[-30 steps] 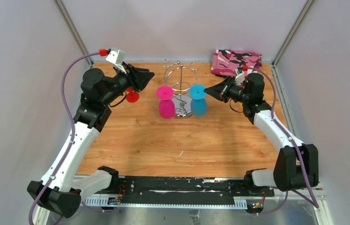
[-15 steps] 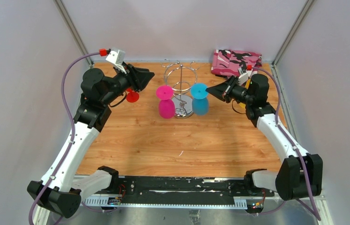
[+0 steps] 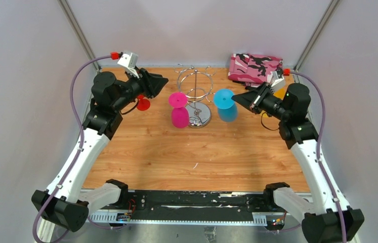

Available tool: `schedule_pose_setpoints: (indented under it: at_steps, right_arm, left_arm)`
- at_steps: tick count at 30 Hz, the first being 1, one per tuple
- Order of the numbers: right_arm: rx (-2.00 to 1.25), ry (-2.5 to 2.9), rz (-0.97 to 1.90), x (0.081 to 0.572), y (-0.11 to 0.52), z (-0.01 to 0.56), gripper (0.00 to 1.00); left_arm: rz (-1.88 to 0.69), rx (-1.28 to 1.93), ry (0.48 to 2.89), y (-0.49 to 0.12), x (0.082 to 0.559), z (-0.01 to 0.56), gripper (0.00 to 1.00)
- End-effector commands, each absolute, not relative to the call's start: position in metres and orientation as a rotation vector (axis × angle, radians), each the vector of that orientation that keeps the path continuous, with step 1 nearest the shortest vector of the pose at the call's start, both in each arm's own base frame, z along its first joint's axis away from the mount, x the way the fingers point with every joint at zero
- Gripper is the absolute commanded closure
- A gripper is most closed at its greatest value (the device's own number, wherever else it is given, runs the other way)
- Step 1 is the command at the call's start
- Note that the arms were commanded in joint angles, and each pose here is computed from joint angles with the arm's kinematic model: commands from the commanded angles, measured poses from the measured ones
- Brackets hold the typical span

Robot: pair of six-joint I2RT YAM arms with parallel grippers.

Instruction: Take the wine glass off the wine glass rack

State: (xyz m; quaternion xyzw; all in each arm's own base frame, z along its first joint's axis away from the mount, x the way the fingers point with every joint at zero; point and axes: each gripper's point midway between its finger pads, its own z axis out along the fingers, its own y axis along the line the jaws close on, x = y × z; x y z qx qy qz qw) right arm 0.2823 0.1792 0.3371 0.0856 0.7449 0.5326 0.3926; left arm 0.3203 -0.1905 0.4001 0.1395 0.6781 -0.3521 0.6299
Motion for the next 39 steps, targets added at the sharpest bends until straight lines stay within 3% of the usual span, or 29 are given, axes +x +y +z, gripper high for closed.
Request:
schedule_pose_setpoints:
  at_steps: [1,10,22,34,39]
  right_arm:
    - [0.174,1.798,1.203,0.269,0.160,0.376,1.00]
    - [0.050,1.613,1.064,0.263,0.147,0.454,1.00]
    - [-0.257,1.259,1.432,0.247,0.186,0.562,1.00]
    - [-0.361,1.143,1.531,0.221,0.189,0.588,1.00]
    - [-0.383,1.129,1.531,0.215,0.189,0.594,1.00]
  left_arm:
    - [-0.820,0.315,1.547,-0.194,0.323,0.401,0.60]
    - [-0.893,0.289,1.532,-0.205,0.335,0.406,0.57]
    - [-1.193,0.458,1.285,-0.245,0.320,0.462,0.53]
    - [-1.587,0.699,0.745,-0.235,0.228,0.519,0.40]
    - [-1.658,0.691,0.787,-0.240,0.246,0.508,0.40]
